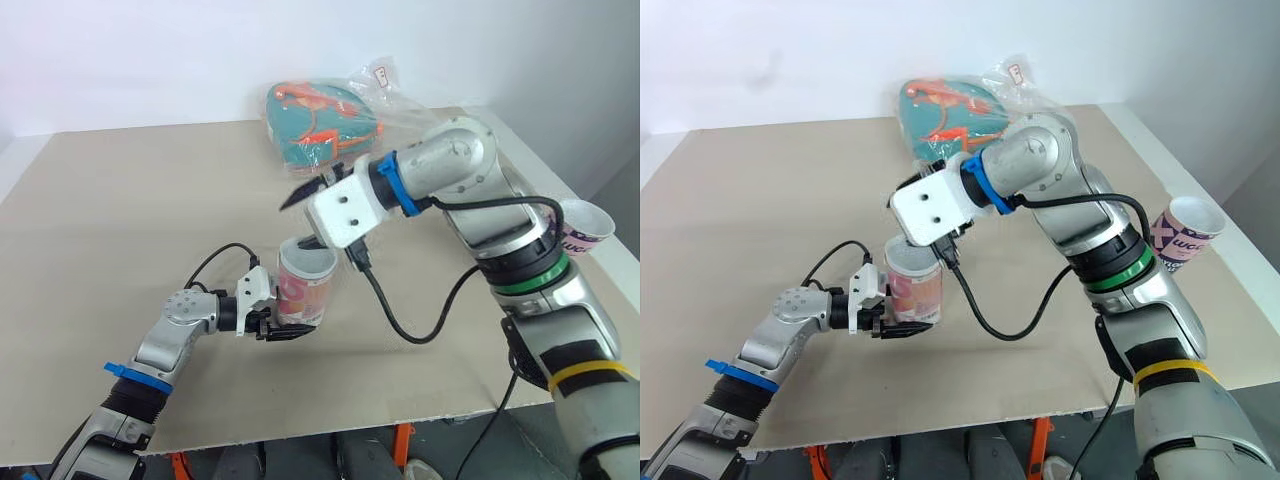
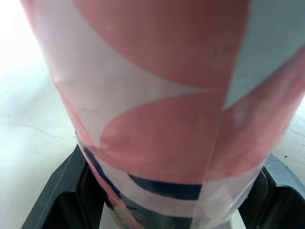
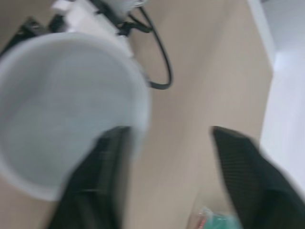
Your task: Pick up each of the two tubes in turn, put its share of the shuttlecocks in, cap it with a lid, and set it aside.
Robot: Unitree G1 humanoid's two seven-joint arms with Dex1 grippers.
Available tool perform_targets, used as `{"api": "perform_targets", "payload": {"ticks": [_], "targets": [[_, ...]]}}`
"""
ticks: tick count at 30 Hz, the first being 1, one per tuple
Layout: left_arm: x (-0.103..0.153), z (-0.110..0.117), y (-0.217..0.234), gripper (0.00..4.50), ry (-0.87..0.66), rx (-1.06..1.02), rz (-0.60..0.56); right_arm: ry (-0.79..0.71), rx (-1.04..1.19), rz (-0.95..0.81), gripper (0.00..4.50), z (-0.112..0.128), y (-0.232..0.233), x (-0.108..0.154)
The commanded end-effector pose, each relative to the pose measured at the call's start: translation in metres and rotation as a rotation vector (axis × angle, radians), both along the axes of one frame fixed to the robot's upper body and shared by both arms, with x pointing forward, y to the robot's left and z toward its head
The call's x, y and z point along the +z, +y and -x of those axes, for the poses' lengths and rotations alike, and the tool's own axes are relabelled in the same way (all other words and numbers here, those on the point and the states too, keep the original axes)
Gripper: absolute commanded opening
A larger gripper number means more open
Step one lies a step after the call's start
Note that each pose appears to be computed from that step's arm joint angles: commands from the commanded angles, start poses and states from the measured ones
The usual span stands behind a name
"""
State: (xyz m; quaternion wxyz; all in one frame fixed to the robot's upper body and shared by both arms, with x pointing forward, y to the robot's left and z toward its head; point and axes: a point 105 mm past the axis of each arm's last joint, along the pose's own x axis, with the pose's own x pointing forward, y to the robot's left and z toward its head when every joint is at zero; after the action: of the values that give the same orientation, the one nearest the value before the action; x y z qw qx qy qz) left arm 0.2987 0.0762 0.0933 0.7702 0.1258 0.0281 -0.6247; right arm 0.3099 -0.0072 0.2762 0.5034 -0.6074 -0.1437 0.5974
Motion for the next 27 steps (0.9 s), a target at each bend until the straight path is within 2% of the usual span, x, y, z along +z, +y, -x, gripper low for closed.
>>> {"api": "perform_targets", "payload": {"ticks": [1, 5, 9, 13, 16, 21, 27], "targets": [[-0.01, 0.003, 0.004, 3.08, 0.026, 0.006, -0.036, -0.002, -0.023, -0.027, 3.34, -0.006, 0.003, 0.007], [-0.01, 0.002, 0.004, 3.08, 0.026, 0.004, -0.036, 0.029, -0.018, -0.058, 3.34, -0.002, -0.002, 0.018], [-0.01, 0.002, 0.003, 3.08, 0.025, 0.0, -0.035, 0.237, 0.055, -0.146, 3.34, 0.016, -0.011, 0.034], [-0.01, 0.002, 0.003, 3.08, 0.027, -0.002, -0.035, 0.343, 0.047, -0.197, 3.34, 0.014, -0.019, 0.044], [-0.011, 0.002, 0.003, 3.08, 0.028, -0.002, -0.037, 0.385, 0.027, -0.208, 2.56, 0.007, -0.023, 0.04], [-0.011, 0.002, 0.004, 3.08, 0.029, 0.0, -0.037, 0.45, 0.004, -0.203, 0.16, 0.0, -0.023, 0.027], [-0.012, 0.003, 0.004, 3.08, 0.029, 0.003, -0.04, 0.507, 0.029, -0.161, 0.07, 0.006, -0.023, 0.02]]}}
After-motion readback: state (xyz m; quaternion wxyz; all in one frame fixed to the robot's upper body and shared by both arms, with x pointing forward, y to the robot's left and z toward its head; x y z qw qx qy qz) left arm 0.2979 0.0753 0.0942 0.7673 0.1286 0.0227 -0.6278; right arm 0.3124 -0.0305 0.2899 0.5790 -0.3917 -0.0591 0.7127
